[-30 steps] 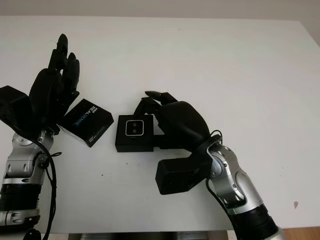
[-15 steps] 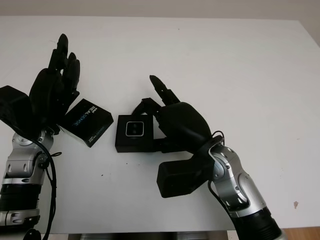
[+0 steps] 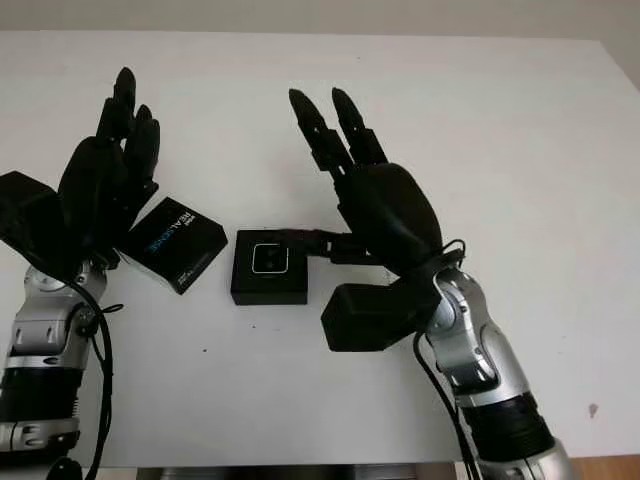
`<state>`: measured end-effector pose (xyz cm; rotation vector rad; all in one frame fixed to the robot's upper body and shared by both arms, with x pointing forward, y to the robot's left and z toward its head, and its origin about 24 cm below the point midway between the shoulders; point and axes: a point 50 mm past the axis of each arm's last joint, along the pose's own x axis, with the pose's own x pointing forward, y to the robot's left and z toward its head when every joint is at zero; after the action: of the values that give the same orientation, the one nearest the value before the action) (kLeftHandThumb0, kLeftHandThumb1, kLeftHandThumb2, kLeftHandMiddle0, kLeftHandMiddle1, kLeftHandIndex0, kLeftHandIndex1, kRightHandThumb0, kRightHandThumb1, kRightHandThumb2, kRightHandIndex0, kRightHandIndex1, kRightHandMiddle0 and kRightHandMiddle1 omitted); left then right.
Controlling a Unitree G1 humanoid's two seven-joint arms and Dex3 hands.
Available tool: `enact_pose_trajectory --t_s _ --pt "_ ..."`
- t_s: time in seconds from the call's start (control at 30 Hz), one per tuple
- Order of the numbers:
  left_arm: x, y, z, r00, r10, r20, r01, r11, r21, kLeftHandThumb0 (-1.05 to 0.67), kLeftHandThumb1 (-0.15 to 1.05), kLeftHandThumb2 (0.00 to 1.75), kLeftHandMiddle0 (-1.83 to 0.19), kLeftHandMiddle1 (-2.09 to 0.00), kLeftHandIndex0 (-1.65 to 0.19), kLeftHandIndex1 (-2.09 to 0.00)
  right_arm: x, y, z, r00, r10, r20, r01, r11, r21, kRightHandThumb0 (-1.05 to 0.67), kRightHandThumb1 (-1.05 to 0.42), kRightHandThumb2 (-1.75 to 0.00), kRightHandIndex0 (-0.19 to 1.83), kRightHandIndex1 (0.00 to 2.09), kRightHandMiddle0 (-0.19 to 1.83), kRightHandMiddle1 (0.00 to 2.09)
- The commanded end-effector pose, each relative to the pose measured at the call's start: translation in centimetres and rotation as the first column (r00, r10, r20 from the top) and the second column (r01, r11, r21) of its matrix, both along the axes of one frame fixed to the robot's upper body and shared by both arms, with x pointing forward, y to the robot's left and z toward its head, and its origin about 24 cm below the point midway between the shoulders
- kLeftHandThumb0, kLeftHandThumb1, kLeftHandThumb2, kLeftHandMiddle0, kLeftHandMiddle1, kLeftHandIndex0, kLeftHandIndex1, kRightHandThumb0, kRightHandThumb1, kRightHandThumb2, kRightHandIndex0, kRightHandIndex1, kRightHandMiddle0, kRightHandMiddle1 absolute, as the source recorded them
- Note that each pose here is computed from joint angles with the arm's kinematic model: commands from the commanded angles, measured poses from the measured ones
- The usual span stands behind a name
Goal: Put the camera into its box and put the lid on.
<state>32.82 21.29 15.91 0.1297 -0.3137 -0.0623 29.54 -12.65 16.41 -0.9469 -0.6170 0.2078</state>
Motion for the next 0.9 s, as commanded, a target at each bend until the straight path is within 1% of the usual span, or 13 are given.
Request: enact_pose_trajectory --t_s 0.0,0.1,0.17,0.23,0.33,0.4,0.47,0.53,0.6,0.67,0.73,0.8,0.87 --pt "-0.2 0.2 0.3 1.000 0.001 0.017 -0.001 1.000 0.011 -0.76 1.05 0.51 0.19 0.00 0.19 0.00 0.1 -0.1 0.2 1.000 0.007 -0.024 -0.006 0.999 0.054 -0.79 -1.05 -0.48 -0.09 0.07 -0.08 0.07" --pt "-0.3 0.9 1.0 0.999 0.006 0.034 -0.009 0.996 0.091 -0.77 1.05 0.51 0.19 0.00 0.19 0.00 0.4 -0.5 -0.2 0.993 0.037 -0.110 -0.018 0.986 0.164 -0.76 -1.05 -0.46 -0.08 0.07 -0.06 0.08" --pt "-0.5 1.9 1.8 0.999 -0.014 0.036 0.006 0.974 0.226 -0.81 1.05 0.50 0.19 0.00 0.19 0.00 0.8 -1.0 -0.4 0.981 0.065 -0.181 -0.021 0.972 0.235 -0.76 -1.05 -0.48 -0.08 0.07 -0.05 0.08" --pt "-0.8 3.0 2.9 0.999 -0.050 0.019 0.039 0.921 0.387 -0.86 1.05 0.48 0.19 0.00 0.19 0.00 1.3 -1.7 -0.6 0.964 0.096 -0.250 -0.019 0.956 0.292 -0.78 -1.05 -0.50 -0.08 0.07 -0.05 0.08" --pt "-0.9 4.3 4.6 0.993 -0.114 -0.014 0.103 0.830 0.548 -0.96 1.05 0.40 0.19 0.00 0.19 0.00 1.9 -2.5 -0.4 0.950 0.147 -0.274 -0.035 0.926 0.375 -0.79 -1.05 -0.59 -0.06 0.08 -0.04 0.08" --pt "-0.8 4.8 5.8 0.988 -0.147 -0.052 0.149 0.797 0.585 -1.00 1.05 0.20 0.19 0.00 0.19 0.00 2.2 -3.0 -0.3 0.938 0.184 -0.292 -0.032 0.889 0.458 -0.78 -1.05 -0.61 -0.05 0.08 -0.03 0.08" --pt "-0.9 5.0 6.8 0.981 -0.177 -0.080 0.187 0.744 0.642 -0.99 0.98 0.09 0.19 0.00 0.19 0.00 2.5 -3.3 -0.3 0.924 0.223 -0.312 -0.025 0.846 0.532 -0.80 -1.05 -0.61 -0.07 0.06 -0.06 0.06" --pt "-1.1 5.2 7.6 0.973 -0.198 -0.118 0.222 0.668 0.710 -0.98 0.95 0.06 0.19 0.00 0.19 0.00 2.6 -3.6 -0.3 0.907 0.265 -0.326 -0.026 0.810 0.585 -0.80 -1.05 -0.62 -0.11 0.04 -0.10 0.04" --pt "-1.1 5.3 8.1 0.953 -0.226 -0.202 0.300 0.618 0.727 -0.85 0.88 0.03 0.19 0.00 0.19 0.00 2.7 -3.9 -0.1 0.897 0.285 -0.338 -0.017 0.785 0.619 -0.79 -1.05 -0.64 -0.14 0.03 -0.13 0.03" --pt "-1.1 5.2 8.4 0.934 -0.225 -0.276 0.356 0.569 0.741 -0.80 0.85 0.03 0.19 0.00 0.19 0.00 2.7 -4.3 0.0 0.891 0.297 -0.344 -0.011 0.770 0.638 -0.77 -1.05 -0.66 -0.16 0.02 -0.15 0.02" --pt "-1.2 4.8 8.5 0.916 -0.214 -0.339 0.401 0.458 0.794 -0.79 0.84 0.03 0.19 0.00 0.19 0.00 2.7 -4.7 0.1 0.894 0.295 -0.338 0.002 0.750 0.661 -0.75 -1.05 -0.68 -0.17 0.02 -0.16 0.02" --pt "-1.4 4.2 8.3 0.911 -0.201 -0.359 0.406 0.301 0.863 -0.86 0.86 0.05 0.19 0.00 0.19 0.00 2.8 -5.0 0.3 0.901 0.281 -0.330 0.026 0.726 0.688 -0.75 -1.05 -0.68 -0.15 0.04 -0.13 0.04" --pt "-1.4 3.8 7.8 0.908 -0.201 -0.369 0.405 0.183 0.896 -0.88 0.86 0.05 0.19 0.00 0.19 0.00 2.9 -5.2 0.5 0.906 0.266 -0.329 0.040 0.720 0.693 -0.76 -1.05 -0.68 -0.14 0.04 -0.13 0.04"
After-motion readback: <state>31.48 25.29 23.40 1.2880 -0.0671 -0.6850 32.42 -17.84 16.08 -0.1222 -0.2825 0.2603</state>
